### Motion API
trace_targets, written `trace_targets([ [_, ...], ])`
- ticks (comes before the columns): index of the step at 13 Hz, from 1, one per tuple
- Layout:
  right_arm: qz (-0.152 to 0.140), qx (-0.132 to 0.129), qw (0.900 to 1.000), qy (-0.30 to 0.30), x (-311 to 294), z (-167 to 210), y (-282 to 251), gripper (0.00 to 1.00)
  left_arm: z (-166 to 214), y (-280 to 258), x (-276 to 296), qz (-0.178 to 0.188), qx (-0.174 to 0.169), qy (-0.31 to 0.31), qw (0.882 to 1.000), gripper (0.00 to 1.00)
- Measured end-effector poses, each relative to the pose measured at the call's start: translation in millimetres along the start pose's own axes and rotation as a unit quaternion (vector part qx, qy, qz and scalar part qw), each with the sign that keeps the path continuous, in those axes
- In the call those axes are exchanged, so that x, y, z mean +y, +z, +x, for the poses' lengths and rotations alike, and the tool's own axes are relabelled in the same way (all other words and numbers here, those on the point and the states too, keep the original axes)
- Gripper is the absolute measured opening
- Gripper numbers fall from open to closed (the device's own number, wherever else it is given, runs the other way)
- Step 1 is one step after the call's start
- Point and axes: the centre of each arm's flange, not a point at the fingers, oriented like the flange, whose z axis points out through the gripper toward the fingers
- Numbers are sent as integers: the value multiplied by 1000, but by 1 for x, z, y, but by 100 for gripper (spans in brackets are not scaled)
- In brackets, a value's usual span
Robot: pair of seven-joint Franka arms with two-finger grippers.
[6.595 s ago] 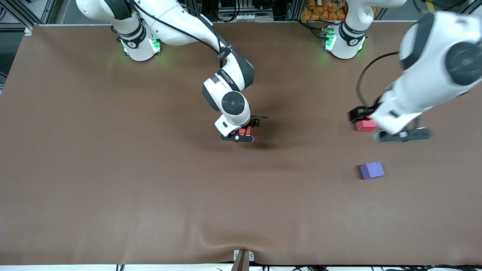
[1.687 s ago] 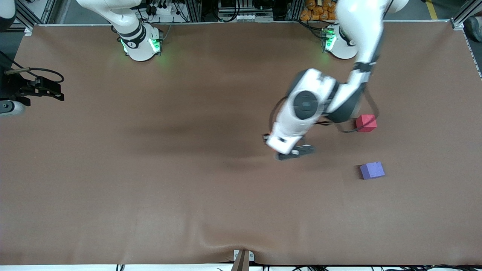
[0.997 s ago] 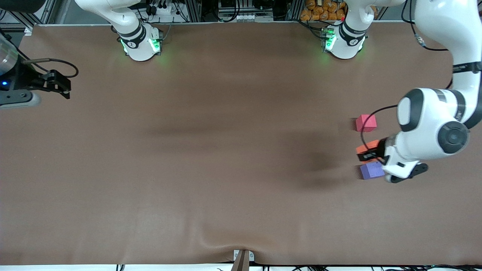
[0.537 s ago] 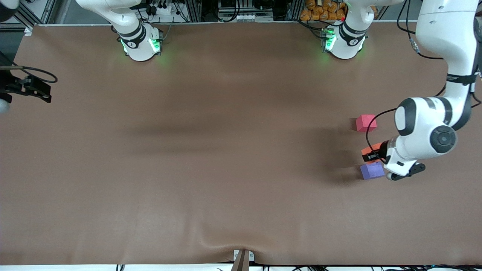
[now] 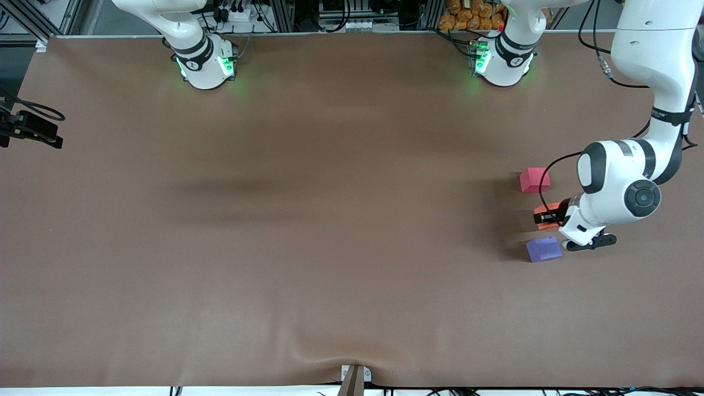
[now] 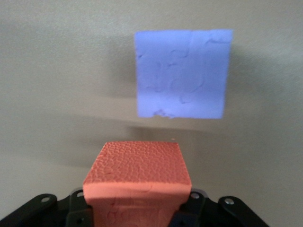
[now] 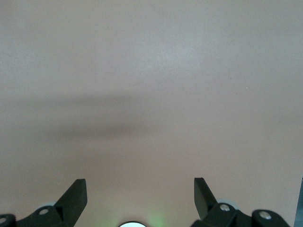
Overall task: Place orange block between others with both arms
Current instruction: 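Lower the orange cube between the pink and purple cubes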
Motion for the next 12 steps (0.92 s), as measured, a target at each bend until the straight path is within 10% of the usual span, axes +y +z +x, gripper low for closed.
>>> trace_targets([
  [12, 13, -30, 999, 36, 5, -11, 2, 100, -4, 19, 7, -3, 19, 103, 994, 56],
])
